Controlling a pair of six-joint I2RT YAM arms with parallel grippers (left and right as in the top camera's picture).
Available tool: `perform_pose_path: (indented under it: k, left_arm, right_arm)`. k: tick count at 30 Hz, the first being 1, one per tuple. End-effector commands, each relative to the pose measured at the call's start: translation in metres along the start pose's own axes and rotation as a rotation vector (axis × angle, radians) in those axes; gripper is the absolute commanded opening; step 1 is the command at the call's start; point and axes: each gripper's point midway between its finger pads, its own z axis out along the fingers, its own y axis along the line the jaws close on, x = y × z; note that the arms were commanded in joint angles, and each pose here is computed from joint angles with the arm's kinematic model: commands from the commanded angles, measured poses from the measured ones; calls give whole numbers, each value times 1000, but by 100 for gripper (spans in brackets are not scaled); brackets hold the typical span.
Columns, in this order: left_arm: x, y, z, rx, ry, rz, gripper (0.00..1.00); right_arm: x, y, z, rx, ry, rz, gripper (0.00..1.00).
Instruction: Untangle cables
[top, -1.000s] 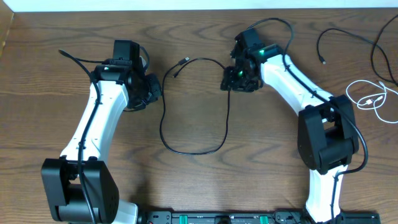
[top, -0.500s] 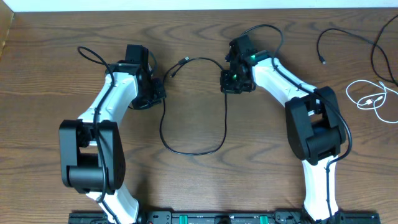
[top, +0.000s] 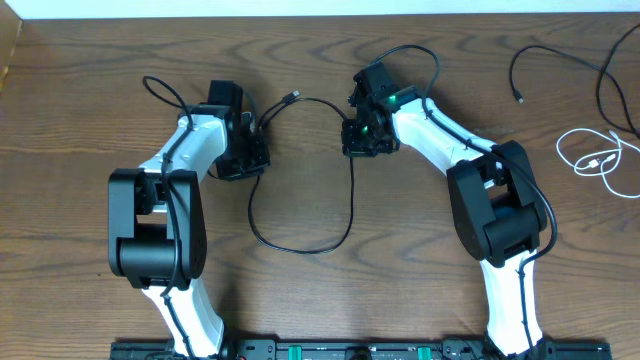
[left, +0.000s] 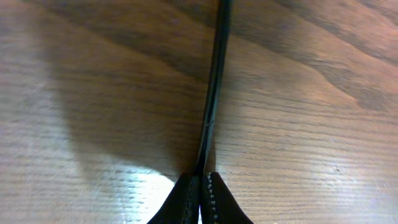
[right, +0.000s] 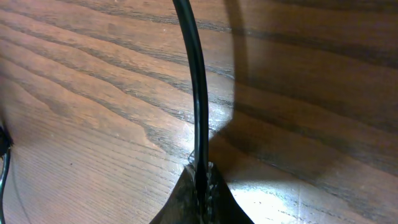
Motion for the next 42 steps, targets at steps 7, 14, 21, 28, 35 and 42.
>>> perform_pose_path:
  k: [7, 14, 21, 28, 35, 42]
  left_arm:
    - [28, -65, -1, 415, 117, 158, 7]
    - [9, -51, -2, 322, 46, 134, 7]
    - [-28, 43, -55, -200, -183, -128, 8]
    - [13, 85, -31, -365, -100, -199, 8]
    - [64, 52, -1, -130, 99, -167, 7]
    - [70, 6, 1, 134, 152, -163, 8]
  right_arm:
    - [5, 21, 8, -105, 39, 19, 1]
    - [0, 38, 12, -137, 8, 65, 1]
    - [0, 37, 12, -135, 11, 67, 1]
    - [2, 36, 12, -127, 18, 67, 1]
    - [3, 37, 12, -128, 19, 66, 1]
    - [20, 61, 20, -136, 44, 11, 1]
